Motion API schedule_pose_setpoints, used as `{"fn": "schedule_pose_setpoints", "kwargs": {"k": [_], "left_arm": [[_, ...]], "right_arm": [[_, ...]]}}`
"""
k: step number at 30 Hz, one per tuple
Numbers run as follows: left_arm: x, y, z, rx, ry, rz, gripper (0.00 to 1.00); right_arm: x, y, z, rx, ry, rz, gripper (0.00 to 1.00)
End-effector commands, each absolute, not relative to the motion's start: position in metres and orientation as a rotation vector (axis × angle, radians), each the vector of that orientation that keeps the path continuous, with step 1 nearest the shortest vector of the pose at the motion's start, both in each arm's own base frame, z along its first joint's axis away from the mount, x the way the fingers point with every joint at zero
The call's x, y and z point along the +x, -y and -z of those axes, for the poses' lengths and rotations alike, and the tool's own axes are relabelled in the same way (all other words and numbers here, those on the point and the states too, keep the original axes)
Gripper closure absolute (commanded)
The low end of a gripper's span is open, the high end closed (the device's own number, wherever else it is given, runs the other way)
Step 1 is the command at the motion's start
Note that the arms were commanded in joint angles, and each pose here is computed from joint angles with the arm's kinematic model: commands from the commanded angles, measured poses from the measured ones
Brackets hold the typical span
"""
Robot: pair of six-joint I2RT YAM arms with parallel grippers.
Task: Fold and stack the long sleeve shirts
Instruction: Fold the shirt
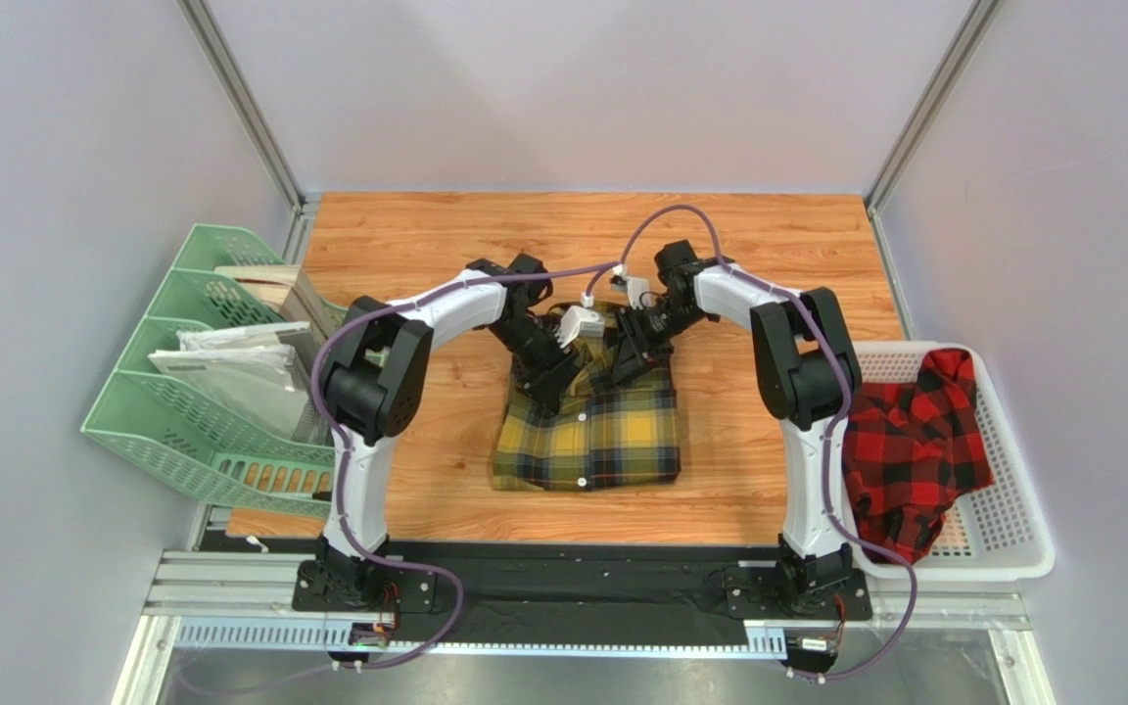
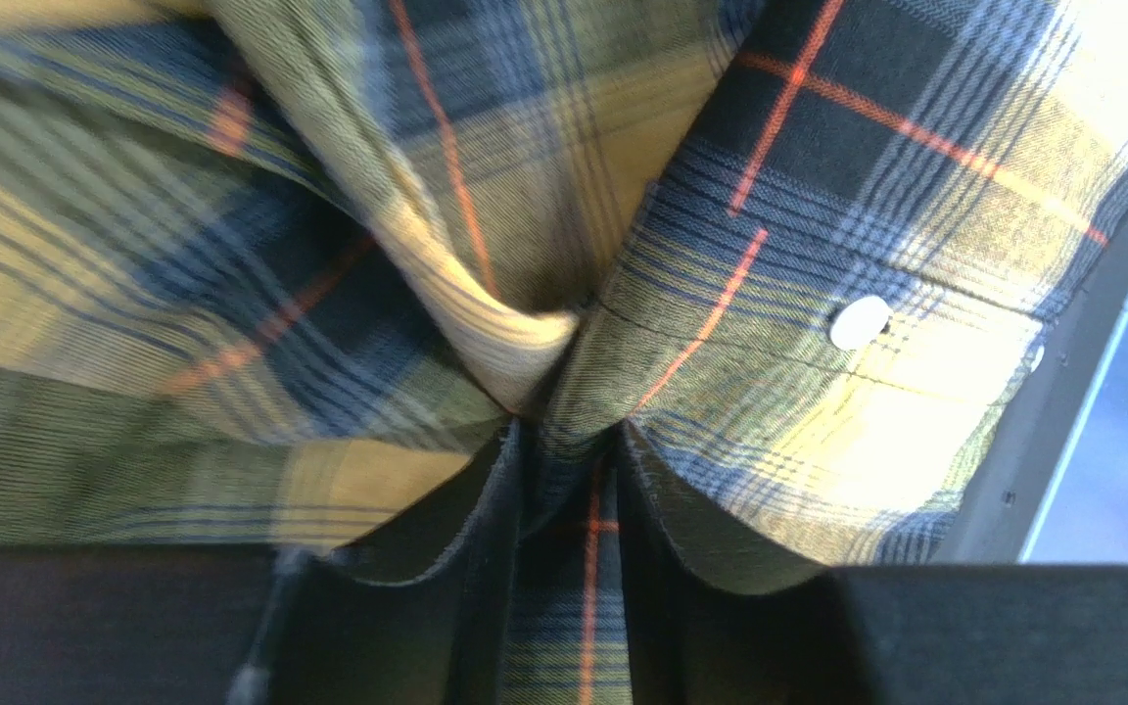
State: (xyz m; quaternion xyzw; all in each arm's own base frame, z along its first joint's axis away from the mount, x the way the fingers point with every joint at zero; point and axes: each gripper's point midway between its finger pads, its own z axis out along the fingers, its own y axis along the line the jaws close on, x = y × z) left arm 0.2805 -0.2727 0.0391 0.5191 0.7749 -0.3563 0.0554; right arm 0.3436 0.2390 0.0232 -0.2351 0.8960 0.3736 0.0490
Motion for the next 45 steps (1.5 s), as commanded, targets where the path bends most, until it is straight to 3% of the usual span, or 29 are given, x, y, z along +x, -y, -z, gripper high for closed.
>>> {"fn": "schedule_pose_setpoints", "kwargs": {"k": [1,8,12,20,33,36,39,44,45], "left_arm": [[0.249,0.270,-0.063,1.612,-2.288,1.098,0.62],[0.211,0.263,-0.075,1.577,-2.283,1.150,0.52],[0.209,0.263,-0.110,1.597,-2.130,1.118,0.44],[0.218,0.270,-0.119,1.682,-2.013,1.107,0.40],[0.211,0.278,-0.067,1.910,-2.011,1.050,0.37],[0.202,0.277,-0.060,1.949,-2.008,1.058,0.42],[0.200,0.277,-0.065,1.952,-1.995,1.070,0.54],[0.196,0.278,-0.081,1.958,-1.965,1.105,0.85],[0.192,0.276,-0.084,1.966,-1.972,1.117,0.98]], "right_arm": [[0.322,-0.233,-0.020,-0.788,-2.754,-1.086,0.73],[0.267,-0.244,-0.034,-0.851,-2.781,-1.156,0.73],[0.263,-0.238,-0.054,-0.886,-2.748,-1.121,0.72],[0.310,-0.253,-0.119,-0.910,-2.549,-1.147,0.69],[0.376,-0.290,-0.097,-0.818,-2.491,-1.160,0.67],[0.378,-0.290,-0.084,-0.842,-2.500,-1.156,0.67],[0.368,-0.288,-0.064,-0.858,-2.543,-1.163,0.67],[0.357,-0.282,-0.044,-0.884,-2.578,-1.155,0.68],[0.356,-0.281,-0.041,-0.888,-2.582,-1.157,0.68]]}}
